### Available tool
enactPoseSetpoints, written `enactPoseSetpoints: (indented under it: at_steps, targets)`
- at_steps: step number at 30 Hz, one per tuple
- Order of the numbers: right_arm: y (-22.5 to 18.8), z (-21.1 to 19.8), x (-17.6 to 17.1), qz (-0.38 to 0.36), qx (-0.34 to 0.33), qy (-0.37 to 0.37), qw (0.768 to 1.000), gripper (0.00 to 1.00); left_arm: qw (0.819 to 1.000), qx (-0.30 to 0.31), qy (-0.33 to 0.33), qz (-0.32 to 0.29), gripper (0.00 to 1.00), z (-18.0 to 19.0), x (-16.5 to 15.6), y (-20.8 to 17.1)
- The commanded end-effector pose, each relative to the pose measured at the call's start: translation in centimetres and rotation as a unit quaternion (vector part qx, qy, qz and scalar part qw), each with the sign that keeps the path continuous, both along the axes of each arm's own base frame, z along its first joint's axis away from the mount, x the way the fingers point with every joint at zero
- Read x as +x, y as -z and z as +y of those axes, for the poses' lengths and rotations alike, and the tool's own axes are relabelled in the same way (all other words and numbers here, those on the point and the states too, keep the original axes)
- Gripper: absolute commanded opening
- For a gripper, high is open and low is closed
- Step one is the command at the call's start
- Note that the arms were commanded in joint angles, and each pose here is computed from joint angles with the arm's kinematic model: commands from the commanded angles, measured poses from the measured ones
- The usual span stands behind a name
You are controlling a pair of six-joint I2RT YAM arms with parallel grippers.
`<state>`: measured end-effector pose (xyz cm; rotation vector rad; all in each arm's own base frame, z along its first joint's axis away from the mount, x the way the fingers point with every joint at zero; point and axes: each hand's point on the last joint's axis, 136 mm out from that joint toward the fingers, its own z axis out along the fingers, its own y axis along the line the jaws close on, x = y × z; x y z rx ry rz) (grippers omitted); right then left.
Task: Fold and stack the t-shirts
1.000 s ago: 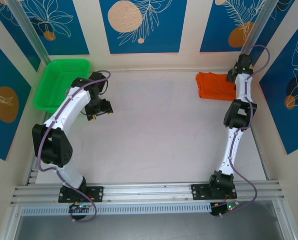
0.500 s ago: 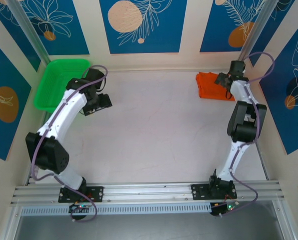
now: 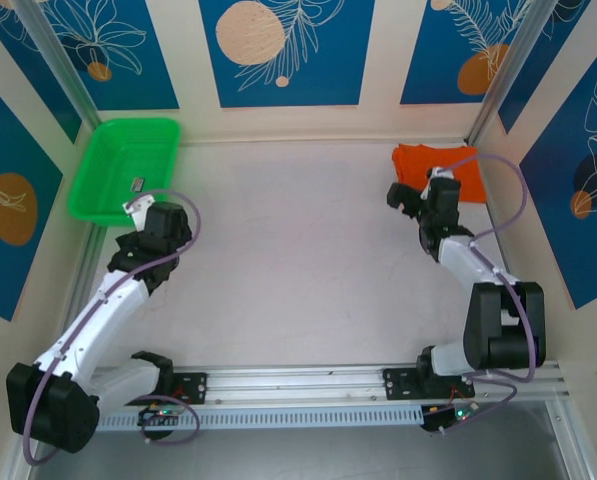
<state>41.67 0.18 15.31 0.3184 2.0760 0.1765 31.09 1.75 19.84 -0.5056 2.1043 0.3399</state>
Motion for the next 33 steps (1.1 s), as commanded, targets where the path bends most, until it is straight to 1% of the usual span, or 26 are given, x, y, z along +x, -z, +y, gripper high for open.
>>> enactPoseSetpoints:
  at_steps: [1, 3, 5, 8, 11, 13, 15, 19, 22, 23, 25, 27, 30, 33]
  targets:
    - [-0.5, -0.7, -1.3, -0.038, -0.091, 0.010, 0.995, 0.99, 0.998, 0.061, 0.001, -0.013, 1.00, 1.9, 0.5, 0.2]
    - [1.4, 0.0, -3.3, -0.001, -0.082, -0.030, 0.996, 0.99, 0.998, 0.065, -0.015, -0.002, 1.00, 3.1, 0.0, 2.0]
    - [2.6, 0.2, -5.2, 0.016, -0.051, -0.047, 0.997, 0.99, 0.998, 0.060, -0.024, 0.011, 1.00, 4.0, -0.4, 3.9]
    - [4.0, -0.4, -7.3, 0.015, -0.030, -0.049, 0.998, 0.99, 0.998, 0.059, -0.013, 0.025, 1.00, 4.5, 0.2, 5.9]
    - [5.4, -0.9, -8.1, 0.022, -0.016, -0.051, 0.998, 0.99, 0.998, 0.051, -0.008, 0.039, 1.00, 4.8, 1.2, 7.9]
    - [5.2, -0.4, -7.5, 0.014, -0.018, -0.077, 0.997, 0.99, 0.998, 0.049, -0.004, 0.046, 1.00, 4.7, 2.0, 9.0]
    - [5.1, -0.3, -6.8, 0.007, -0.024, -0.080, 0.996, 0.99, 0.998, 0.048, 0.012, 0.049, 1.00, 4.4, 3.0, 9.8]
    - [4.5, 0.3, -5.0, -0.021, -0.023, -0.092, 0.995, 0.99, 0.998, 0.044, 0.034, 0.036, 1.00, 3.8, 5.4, 10.6]
    - [4.1, 0.5, -3.6, -0.041, -0.026, -0.096, 0.994, 0.99, 0.995, 0.048, 0.079, 0.035, 1.00, 3.2, 7.8, 10.9]
    - [4.0, 0.5, -3.3, -0.048, -0.023, -0.095, 0.994, 0.99, 0.995, 0.042, 0.090, 0.031, 1.00, 3.1, 8.5, 10.9]
    - [3.7, 0.8, -2.5, -0.068, -0.013, -0.104, 0.992, 0.99, 0.995, 0.008, 0.103, 0.014, 1.00, 2.8, 9.6, 11.2]
    - [4.3, 1.4, -2.0, -0.062, -0.015, -0.122, 0.990, 0.99, 0.990, 0.001, 0.142, 0.013, 1.00, 1.4, 10.2, 11.5]
    - [4.6, 2.8, -2.3, -0.080, -0.034, -0.149, 0.985, 0.99, 0.979, 0.000, 0.204, 0.002, 1.00, -0.8, 10.6, 11.3]
    - [4.1, 2.9, -3.6, -0.121, -0.055, -0.139, 0.981, 0.99, 0.967, 0.003, 0.253, -0.032, 1.00, -2.5, 10.0, 10.7]
